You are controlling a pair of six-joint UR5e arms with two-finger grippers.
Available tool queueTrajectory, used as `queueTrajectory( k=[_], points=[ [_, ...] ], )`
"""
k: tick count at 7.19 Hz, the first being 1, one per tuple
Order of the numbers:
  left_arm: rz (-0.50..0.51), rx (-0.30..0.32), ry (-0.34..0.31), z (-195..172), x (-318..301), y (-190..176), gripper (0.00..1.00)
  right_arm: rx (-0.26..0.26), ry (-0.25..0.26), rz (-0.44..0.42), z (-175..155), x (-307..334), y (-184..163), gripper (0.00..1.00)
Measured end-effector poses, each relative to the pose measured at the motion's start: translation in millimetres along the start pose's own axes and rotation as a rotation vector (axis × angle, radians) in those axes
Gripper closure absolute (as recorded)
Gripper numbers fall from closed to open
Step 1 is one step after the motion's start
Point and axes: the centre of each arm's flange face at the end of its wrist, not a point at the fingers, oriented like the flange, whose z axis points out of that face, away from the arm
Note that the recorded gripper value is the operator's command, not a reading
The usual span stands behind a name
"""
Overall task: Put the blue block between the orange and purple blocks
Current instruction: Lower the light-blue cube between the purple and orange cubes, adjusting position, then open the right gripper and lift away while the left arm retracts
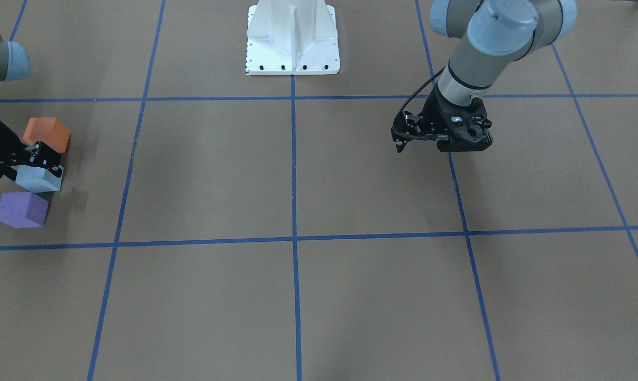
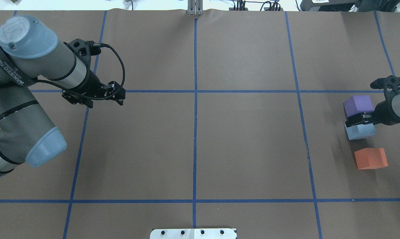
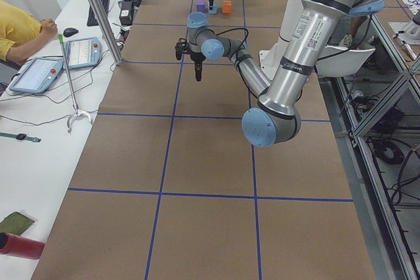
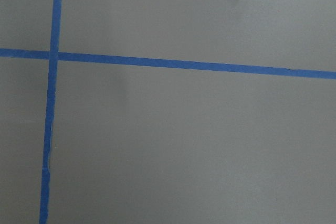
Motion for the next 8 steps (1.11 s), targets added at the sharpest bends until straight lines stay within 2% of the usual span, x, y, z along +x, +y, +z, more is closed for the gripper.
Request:
queueTrajectory(
  k=[3, 5, 6, 8],
  points=[
    [-0.019, 0.004, 0.007, -3, 3, 1, 0.00, 0.099, -0.040, 0.021, -67, 13, 4, 0.00],
    [-0.013, 0.009, 0.015, -10, 1, 3, 0.00, 0.139, -0.083, 0.068, -110, 45, -4, 0.00],
    [-0.008, 0.017, 0.012, -15, -9, 1, 0.00, 0.156, -0.085, 0.065, -129, 68, -8, 0.00],
    [0.076, 0.036, -0.039, -30, -79, 3, 0.00, 0.157, -0.028, 0.020, -162, 103, -31, 0.00]
  ],
)
